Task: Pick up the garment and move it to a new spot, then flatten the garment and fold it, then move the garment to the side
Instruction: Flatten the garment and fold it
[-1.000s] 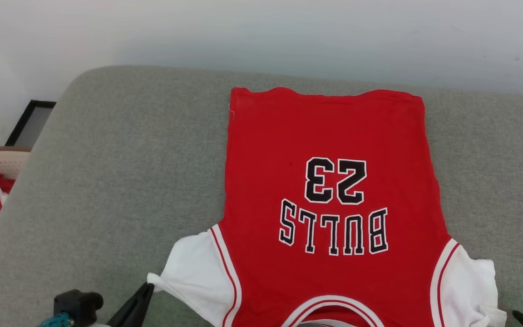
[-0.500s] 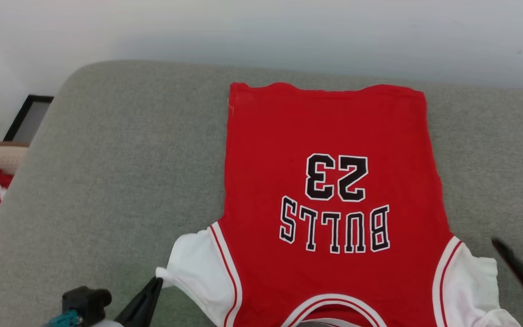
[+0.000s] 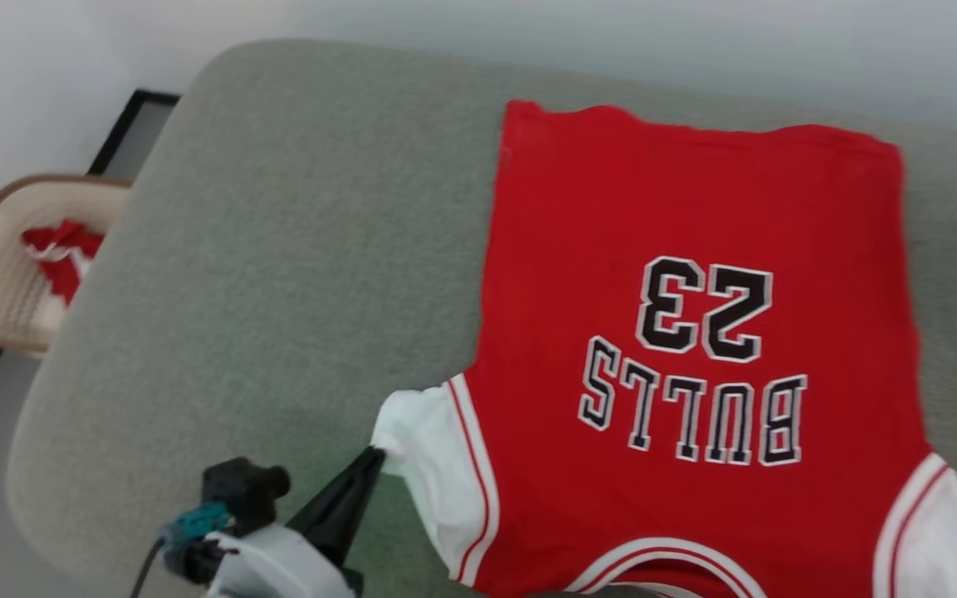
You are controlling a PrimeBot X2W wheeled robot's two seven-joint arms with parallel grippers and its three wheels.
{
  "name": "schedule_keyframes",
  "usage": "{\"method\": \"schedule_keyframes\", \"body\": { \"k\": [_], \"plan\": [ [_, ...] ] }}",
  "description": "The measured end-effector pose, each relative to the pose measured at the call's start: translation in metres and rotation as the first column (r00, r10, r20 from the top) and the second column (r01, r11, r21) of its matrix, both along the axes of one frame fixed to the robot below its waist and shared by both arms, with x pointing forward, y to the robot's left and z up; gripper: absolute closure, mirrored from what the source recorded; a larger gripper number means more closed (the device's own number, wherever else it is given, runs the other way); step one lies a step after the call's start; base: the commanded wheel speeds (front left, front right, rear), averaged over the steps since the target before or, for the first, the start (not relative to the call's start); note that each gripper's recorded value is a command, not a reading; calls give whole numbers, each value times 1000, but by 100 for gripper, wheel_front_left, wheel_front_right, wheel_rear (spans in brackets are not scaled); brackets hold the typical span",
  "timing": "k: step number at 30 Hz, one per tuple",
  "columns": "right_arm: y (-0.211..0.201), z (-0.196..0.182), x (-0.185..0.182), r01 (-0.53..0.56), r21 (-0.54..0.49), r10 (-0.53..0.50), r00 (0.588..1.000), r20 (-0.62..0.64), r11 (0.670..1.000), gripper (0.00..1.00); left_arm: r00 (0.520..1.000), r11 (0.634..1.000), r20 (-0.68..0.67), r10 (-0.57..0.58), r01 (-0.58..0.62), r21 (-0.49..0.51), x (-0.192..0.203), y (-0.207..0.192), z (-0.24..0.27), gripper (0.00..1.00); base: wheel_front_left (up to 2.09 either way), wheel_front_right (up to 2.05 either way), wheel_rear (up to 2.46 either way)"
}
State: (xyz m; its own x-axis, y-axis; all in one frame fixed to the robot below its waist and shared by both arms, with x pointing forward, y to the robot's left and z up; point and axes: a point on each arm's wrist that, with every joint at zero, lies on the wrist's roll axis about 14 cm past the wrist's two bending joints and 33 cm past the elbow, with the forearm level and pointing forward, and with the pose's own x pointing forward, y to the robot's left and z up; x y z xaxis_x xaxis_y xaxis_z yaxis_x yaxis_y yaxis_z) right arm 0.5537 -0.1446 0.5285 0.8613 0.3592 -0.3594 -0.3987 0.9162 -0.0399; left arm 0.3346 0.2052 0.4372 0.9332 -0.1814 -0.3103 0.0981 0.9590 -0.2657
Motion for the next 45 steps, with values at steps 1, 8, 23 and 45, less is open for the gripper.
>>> {"method": "schedule_keyframes", "body": {
  "k": [1,8,23,45],
  "plan": [
    [3,-1,10,4,-1,-4,1000,-12,1000,0,1000,1000,0,-1,1,-3,1,-1,0,100,0,0,0],
    [19,-40,62,39,-39,-45,987,-156,998,0,1000,1000,-24,12,-12,-16,6,1,-11,100,0,0,0],
    [23,-139,113,131,-138,-180,879,-443,982,0,992,998,-110,62,-64,-20,6,12,-43,100,0,0,0],
    [50,-138,85,66,-124,-120,854,-506,990,100,989,995,-109,104,-104,3,-1,33,-46,100,0,0,0]
  ]
}}
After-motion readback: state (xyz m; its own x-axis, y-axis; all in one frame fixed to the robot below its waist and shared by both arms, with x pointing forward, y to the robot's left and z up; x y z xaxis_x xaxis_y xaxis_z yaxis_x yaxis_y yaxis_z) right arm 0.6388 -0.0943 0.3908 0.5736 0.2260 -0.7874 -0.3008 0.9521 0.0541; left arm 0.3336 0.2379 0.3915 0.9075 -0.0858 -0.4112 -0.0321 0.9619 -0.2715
